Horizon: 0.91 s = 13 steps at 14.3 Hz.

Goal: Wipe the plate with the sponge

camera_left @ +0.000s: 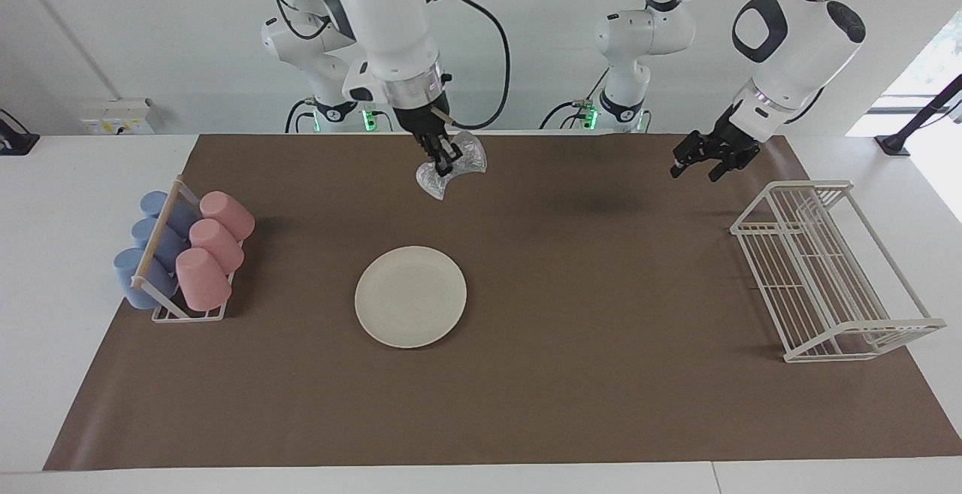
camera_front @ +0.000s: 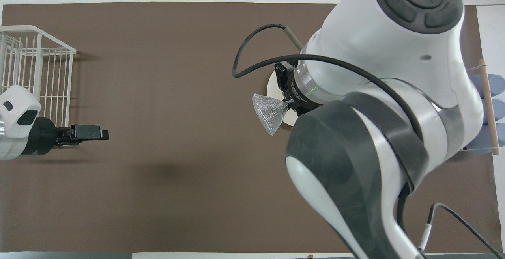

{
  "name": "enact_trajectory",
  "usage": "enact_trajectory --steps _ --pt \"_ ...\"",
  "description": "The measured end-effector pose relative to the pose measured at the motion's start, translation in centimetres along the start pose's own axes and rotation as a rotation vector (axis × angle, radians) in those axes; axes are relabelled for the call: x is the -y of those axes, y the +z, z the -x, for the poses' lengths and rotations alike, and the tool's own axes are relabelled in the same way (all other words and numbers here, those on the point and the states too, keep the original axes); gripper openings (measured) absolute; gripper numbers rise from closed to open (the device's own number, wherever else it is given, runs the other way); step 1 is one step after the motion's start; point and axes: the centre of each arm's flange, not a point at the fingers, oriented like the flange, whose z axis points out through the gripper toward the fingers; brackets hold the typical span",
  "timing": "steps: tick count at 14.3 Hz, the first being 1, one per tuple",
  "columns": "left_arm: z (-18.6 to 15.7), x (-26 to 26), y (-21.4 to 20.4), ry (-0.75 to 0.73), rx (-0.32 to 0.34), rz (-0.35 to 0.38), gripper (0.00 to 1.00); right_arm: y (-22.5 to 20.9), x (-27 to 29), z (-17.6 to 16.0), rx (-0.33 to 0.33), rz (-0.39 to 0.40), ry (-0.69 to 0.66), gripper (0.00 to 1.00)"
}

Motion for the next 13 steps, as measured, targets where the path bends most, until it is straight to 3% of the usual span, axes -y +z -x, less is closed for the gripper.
enact_trajectory --steps 2,6,13 --pt "0.5 -1.3 0.3 -0.044 0.041 0.142 1.0 0.5 0.0 2.5 -0.014 0.007 0.027 0.1" --pt "1.1 -3.8 0.1 -0.1 0.091 0.384 1.0 0.8 0.0 3.9 -0.018 0.008 0.025 0.1" --pt "5.2 -10.3 3.4 -0.119 0.182 0.645 1.0 0.6 0.1 4.2 -0.017 -0.007 0.021 0.1"
